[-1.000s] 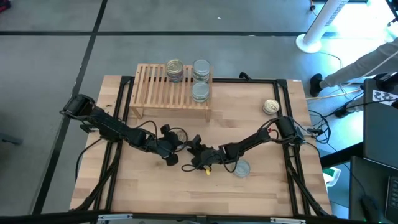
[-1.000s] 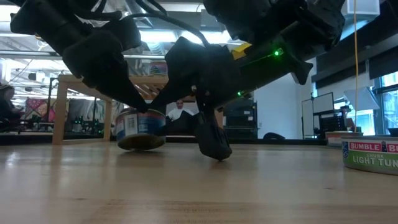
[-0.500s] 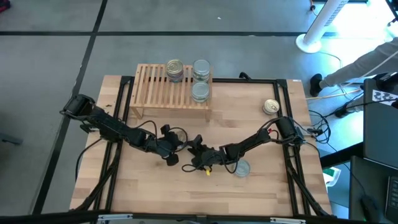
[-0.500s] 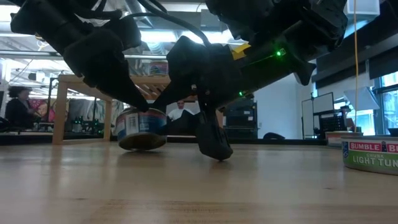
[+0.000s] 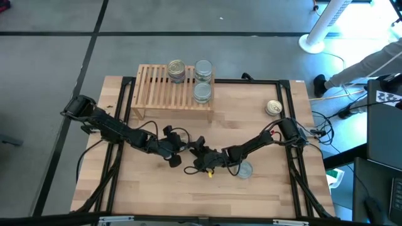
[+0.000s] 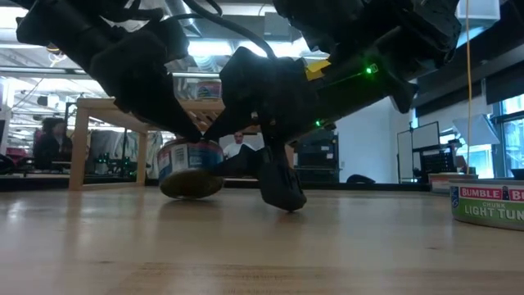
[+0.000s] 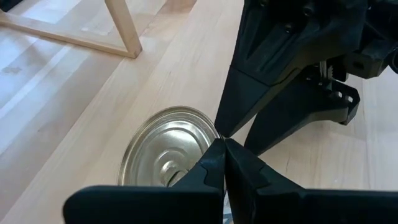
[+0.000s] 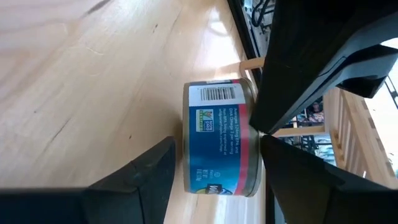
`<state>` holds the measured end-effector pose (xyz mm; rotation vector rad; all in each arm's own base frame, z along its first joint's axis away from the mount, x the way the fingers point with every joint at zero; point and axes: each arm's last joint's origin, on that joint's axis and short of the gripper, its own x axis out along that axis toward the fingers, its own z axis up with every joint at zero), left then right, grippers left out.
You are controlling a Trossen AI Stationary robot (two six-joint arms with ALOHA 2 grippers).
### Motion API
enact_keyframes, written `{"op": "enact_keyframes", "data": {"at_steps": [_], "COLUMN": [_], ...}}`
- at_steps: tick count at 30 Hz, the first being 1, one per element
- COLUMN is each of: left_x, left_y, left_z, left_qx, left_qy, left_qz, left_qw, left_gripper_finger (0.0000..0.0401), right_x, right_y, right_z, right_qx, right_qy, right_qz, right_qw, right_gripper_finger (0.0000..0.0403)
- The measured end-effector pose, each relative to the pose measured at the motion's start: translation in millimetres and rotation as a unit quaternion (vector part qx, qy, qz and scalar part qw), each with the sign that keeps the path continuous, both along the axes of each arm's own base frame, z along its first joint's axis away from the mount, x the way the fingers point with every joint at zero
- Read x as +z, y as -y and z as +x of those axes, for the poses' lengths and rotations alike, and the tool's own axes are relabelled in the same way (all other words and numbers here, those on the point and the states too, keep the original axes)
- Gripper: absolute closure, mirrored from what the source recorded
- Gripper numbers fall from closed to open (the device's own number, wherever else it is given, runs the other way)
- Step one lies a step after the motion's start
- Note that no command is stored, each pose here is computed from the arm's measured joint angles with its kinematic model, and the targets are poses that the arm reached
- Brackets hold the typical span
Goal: Stack canned seafood by type on shelf
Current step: Put the blue tuna can on the shelf and align it with the other stacked blue tuna cans
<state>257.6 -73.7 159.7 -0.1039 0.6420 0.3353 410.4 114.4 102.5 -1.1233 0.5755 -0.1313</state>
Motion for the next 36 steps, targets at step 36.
{"op": "enact_keyframes", "data": {"at_steps": [36], "left_x": [0], "left_y": [0], "left_z": [0], "left_qx": [0.000], "left_qy": [0.003], "left_qz": [-0.004], "left_qw": [1.000], "left_gripper_finger": [0.0401], "right_x": [0], "right_y": [15], "right_z": [5], "right_qx": [-0.012], "right_qy": [0.013], "right_qz": [0.044], "right_qw": [0.999], "right_gripper_finger": [0.0166]}}
